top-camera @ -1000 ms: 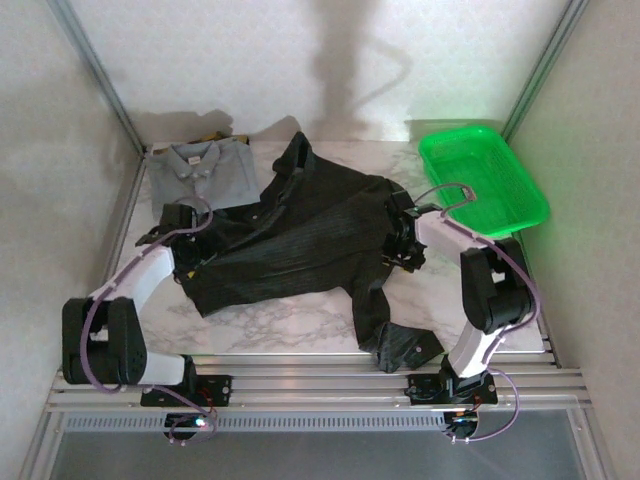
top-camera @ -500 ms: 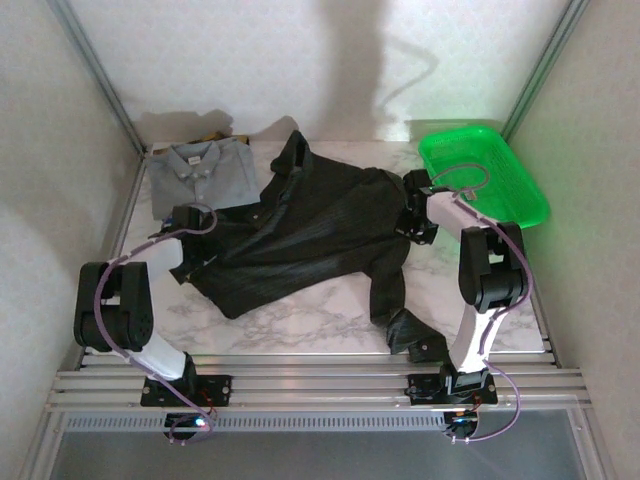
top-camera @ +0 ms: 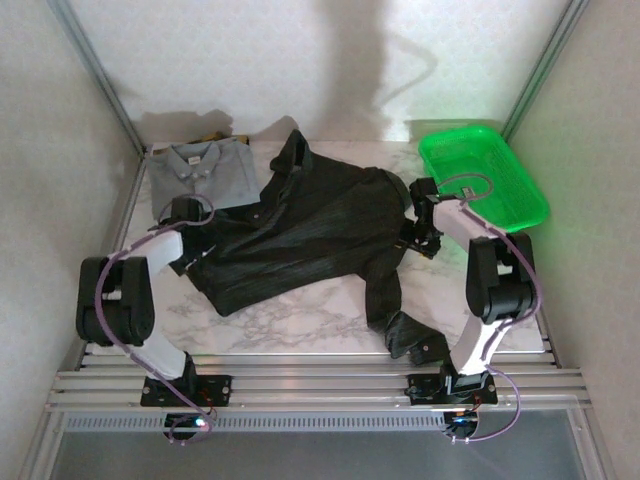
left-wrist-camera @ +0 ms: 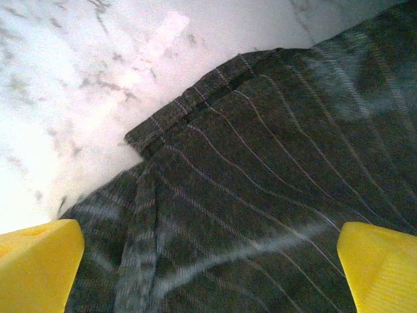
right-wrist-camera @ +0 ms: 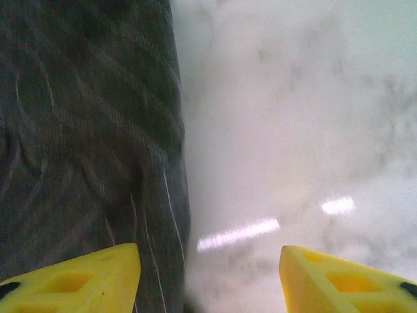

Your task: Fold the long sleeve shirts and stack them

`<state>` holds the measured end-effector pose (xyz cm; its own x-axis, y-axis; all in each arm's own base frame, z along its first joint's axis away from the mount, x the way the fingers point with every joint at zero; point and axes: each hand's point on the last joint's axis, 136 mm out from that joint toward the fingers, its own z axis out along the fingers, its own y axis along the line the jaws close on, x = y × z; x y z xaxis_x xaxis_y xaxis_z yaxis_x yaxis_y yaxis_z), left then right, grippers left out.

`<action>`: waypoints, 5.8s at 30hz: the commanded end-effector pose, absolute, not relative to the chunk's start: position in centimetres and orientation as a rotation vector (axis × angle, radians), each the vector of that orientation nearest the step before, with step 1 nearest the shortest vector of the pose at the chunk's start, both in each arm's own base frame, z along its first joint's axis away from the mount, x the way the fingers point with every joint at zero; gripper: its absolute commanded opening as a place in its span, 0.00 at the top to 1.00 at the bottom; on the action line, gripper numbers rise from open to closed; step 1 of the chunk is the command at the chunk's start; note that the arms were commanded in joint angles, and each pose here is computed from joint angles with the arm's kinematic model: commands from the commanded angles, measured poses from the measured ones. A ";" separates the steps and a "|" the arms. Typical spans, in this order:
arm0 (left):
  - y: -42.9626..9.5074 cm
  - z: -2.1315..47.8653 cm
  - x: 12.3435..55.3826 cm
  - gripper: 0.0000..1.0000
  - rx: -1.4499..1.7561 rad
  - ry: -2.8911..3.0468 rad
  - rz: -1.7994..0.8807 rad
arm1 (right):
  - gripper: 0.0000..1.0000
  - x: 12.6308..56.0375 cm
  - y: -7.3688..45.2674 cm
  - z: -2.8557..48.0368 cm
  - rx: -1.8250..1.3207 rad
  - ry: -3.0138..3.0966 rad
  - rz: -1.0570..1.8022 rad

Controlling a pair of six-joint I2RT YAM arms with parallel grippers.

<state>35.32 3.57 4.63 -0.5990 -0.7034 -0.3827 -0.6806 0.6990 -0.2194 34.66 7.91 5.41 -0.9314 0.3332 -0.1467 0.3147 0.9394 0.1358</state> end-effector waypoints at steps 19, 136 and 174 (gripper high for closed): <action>-6.9 5.3 20.0 0.08 -1.127 2.660 -0.309 | 0.44 23.7 13.7 3.5 0.145 3.111 0.423; -1.6 6.6 21.4 1.00 -1.262 2.452 -0.312 | 1.00 35.4 10.4 14.7 0.209 2.955 0.250; -4.5 20.8 32.1 0.01 -0.996 2.262 -0.445 | 0.33 40.1 5.9 16.0 0.274 2.918 0.101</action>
<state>32.07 -2.28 19.93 -0.4674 -0.7940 -0.3886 -0.5914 0.6076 -0.5302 43.84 8.48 12.59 -0.9691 0.1615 -0.1866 0.1282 0.9756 0.1782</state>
